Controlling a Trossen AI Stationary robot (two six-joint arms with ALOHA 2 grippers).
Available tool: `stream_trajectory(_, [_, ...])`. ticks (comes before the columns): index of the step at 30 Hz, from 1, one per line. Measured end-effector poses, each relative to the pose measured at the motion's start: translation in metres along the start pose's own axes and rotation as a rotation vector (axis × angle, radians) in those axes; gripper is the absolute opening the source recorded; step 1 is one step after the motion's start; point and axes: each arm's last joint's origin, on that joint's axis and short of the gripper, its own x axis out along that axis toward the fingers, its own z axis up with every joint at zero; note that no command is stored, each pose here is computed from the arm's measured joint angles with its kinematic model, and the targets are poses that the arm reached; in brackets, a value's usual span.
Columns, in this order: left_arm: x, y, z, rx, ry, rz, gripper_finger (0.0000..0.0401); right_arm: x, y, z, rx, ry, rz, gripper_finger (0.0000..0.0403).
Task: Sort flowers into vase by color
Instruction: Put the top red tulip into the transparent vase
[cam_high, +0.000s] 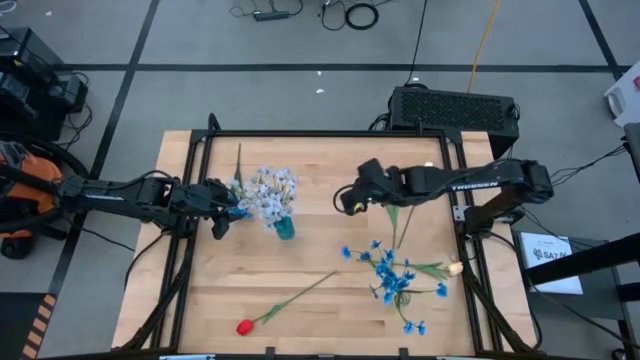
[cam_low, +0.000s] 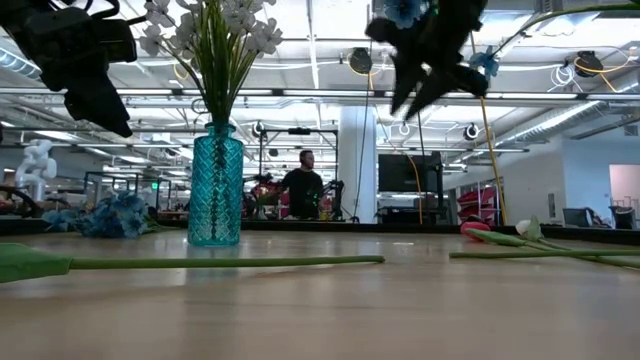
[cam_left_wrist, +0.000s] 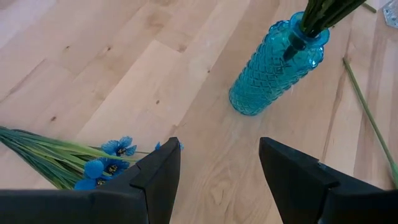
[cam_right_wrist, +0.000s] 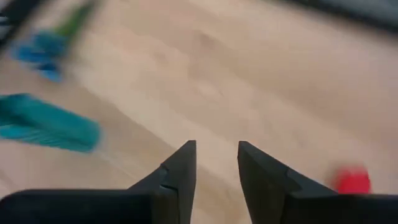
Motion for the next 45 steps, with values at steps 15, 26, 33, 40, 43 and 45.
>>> stream_trajectory(15, [0.000, 0.000, 0.000, 0.001, -0.001, 0.002, 0.0223, 0.011, -0.039, -0.008, 0.208, 0.287, -0.330, 0.0158])
stream_trajectory(26, [0.000, 0.000, 0.000, 0.001, 0.000, 0.003, 0.0223, 0.053, -0.064, -0.048, 0.316, 0.410, -0.331, 0.0219])
stream_trajectory(33, [0.000, 0.000, 0.000, 0.001, 0.000, 0.003, 0.0223, 0.073, -0.083, -0.075, 0.388, 0.431, -0.357, 0.0215])
stream_trajectory(40, [0.000, 0.000, 0.000, 0.001, 0.000, 0.003, 0.0223, 0.089, -0.089, -0.090, 0.474, 0.401, -0.269, 0.0187])
stream_trajectory(43, [0.000, 0.000, 0.000, 0.001, 0.004, -0.004, 0.0223, 0.090, -0.092, -0.095, 0.504, 0.391, -0.265, 0.0170])
stream_trajectory(45, [0.000, -0.001, -0.001, 0.001, 0.021, -0.026, 0.0223, 0.089, -0.091, -0.097, 0.502, 0.388, -0.274, 0.0158])
